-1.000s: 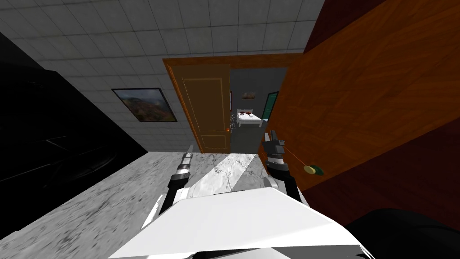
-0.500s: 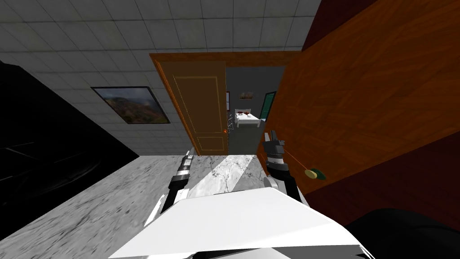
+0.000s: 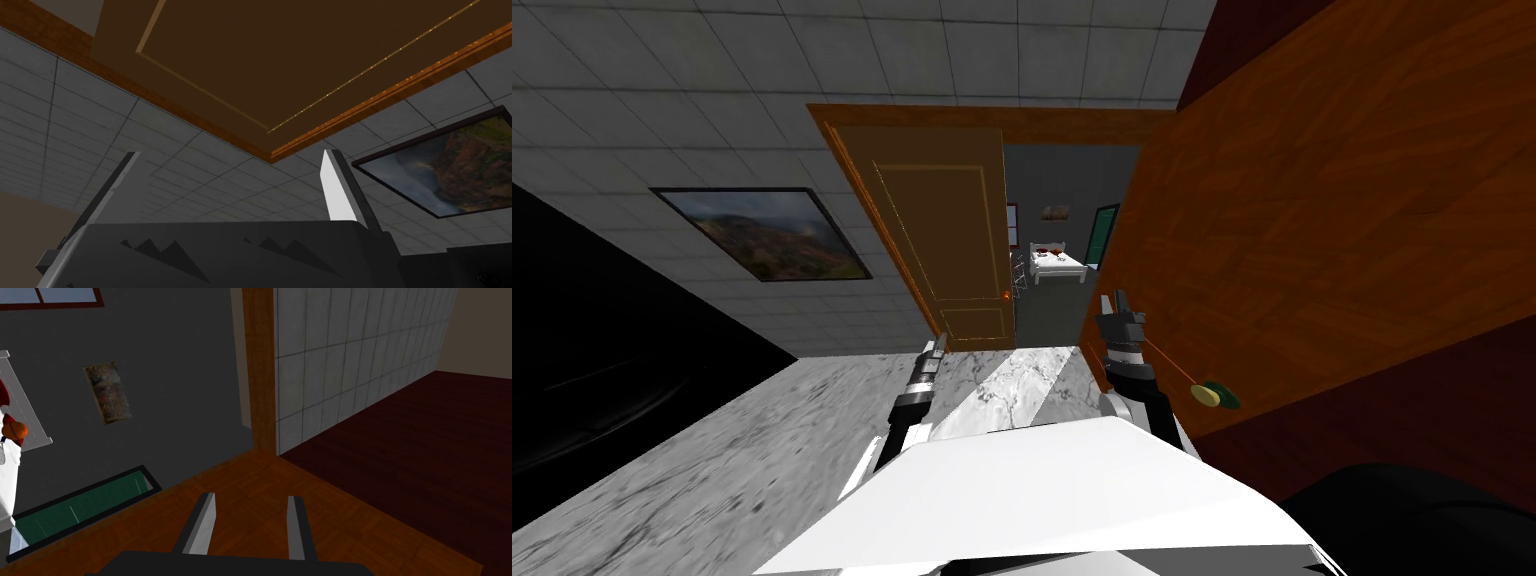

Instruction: Pull the door open

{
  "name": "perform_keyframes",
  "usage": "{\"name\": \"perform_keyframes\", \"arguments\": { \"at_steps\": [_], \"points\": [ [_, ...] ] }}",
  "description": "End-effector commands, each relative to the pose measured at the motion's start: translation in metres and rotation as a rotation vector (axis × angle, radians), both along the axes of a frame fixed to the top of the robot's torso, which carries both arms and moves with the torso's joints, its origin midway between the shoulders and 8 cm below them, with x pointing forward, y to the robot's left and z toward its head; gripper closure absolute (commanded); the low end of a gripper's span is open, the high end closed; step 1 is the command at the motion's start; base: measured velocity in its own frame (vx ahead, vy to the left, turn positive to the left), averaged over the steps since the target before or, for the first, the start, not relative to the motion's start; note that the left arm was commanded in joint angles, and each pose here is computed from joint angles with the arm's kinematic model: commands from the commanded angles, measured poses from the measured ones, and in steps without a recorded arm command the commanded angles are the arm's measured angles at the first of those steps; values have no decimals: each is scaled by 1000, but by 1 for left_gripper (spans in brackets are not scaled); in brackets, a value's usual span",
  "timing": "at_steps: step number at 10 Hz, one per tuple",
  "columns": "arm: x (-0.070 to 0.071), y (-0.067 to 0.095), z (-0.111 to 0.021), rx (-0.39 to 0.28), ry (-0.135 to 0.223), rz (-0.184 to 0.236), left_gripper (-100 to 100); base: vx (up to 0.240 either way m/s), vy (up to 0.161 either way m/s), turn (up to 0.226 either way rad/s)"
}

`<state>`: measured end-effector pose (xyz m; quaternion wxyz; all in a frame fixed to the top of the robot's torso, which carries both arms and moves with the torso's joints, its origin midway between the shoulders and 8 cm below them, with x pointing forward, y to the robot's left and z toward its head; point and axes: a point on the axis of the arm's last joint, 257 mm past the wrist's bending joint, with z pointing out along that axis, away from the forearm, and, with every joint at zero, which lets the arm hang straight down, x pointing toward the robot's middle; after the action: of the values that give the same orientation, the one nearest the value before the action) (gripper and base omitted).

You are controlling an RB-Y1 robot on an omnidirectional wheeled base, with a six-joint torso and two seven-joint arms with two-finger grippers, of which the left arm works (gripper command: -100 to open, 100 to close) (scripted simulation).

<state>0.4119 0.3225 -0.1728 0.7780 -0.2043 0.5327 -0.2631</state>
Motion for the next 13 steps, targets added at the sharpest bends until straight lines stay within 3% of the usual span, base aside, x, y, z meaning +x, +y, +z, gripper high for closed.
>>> {"name": "perform_keyframes", "arguments": {
  "at_steps": [1, 13],
  "points": [
    [1, 6, -12, 41, 19, 21, -100, 107, -49, -61],
    [-4, 37, -92, 304, 164, 148, -100, 116, -49, -70]
  ]
}}
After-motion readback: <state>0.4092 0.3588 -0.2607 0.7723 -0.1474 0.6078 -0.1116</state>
